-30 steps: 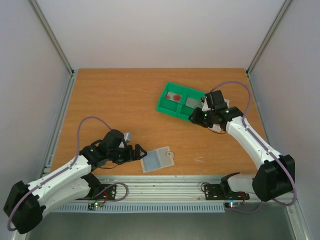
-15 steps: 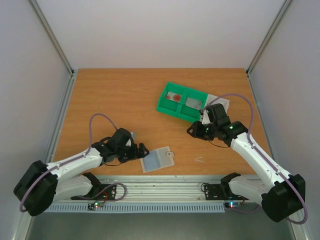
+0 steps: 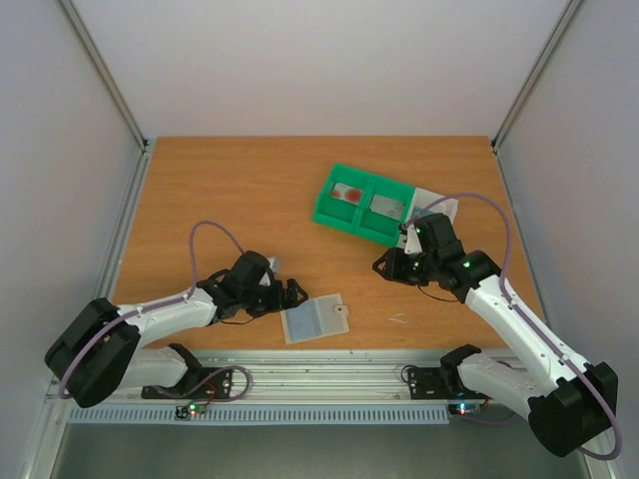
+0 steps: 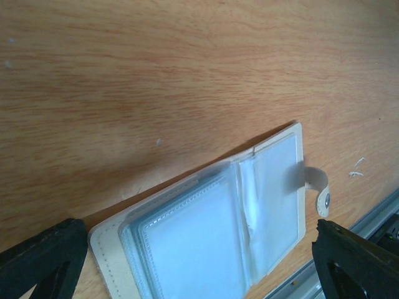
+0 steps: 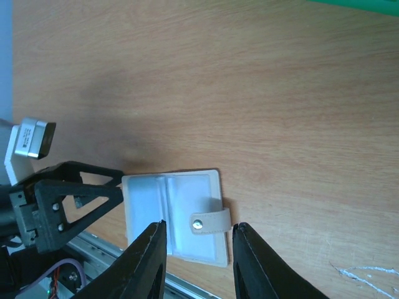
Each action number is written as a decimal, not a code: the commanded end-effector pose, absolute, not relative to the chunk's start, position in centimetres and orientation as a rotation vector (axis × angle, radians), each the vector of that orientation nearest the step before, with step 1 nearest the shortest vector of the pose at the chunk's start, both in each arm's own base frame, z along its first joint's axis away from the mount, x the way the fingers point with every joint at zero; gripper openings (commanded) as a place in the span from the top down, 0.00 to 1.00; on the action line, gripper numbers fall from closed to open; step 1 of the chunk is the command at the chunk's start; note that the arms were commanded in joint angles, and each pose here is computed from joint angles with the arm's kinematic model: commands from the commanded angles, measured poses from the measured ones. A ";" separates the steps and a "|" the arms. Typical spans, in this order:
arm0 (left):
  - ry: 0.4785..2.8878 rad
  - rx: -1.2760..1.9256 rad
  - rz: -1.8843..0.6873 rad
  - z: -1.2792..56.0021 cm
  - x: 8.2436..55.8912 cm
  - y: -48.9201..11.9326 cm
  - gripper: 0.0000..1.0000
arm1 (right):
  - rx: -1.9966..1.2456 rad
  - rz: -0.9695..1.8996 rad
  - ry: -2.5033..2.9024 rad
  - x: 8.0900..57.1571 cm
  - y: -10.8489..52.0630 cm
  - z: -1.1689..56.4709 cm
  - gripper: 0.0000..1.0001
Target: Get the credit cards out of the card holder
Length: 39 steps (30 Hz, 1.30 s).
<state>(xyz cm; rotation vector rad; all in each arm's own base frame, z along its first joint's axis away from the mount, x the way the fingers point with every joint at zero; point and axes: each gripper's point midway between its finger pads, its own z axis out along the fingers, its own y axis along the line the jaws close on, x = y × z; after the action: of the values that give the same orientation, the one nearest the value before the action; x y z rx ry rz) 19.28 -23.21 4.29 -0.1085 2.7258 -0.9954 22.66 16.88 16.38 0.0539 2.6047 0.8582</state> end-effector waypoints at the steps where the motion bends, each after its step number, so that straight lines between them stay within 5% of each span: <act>1: 2.717 -0.088 -1.018 4.3 19.6 -23.9 0.01 | 0.052 0.888 2.596 21.9 17.2 17.0 0.68; 25: 2.681 -0.164 -1.076 8.3 16.6 -21.4 0.02 | -0.231 0.819 2.685 18.8 25.8 12.5 0.69; 39: 2.688 -0.239 -1.188 6.7 16.0 -22.2 0.19 | -0.328 0.873 2.812 17.0 32.1 5.6 0.76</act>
<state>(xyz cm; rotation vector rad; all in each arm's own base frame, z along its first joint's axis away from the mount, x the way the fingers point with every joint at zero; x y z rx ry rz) 15.73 -21.26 6.34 -0.2520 2.7262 -1.1136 16.96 30.35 6.11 -0.3441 2.8331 0.8092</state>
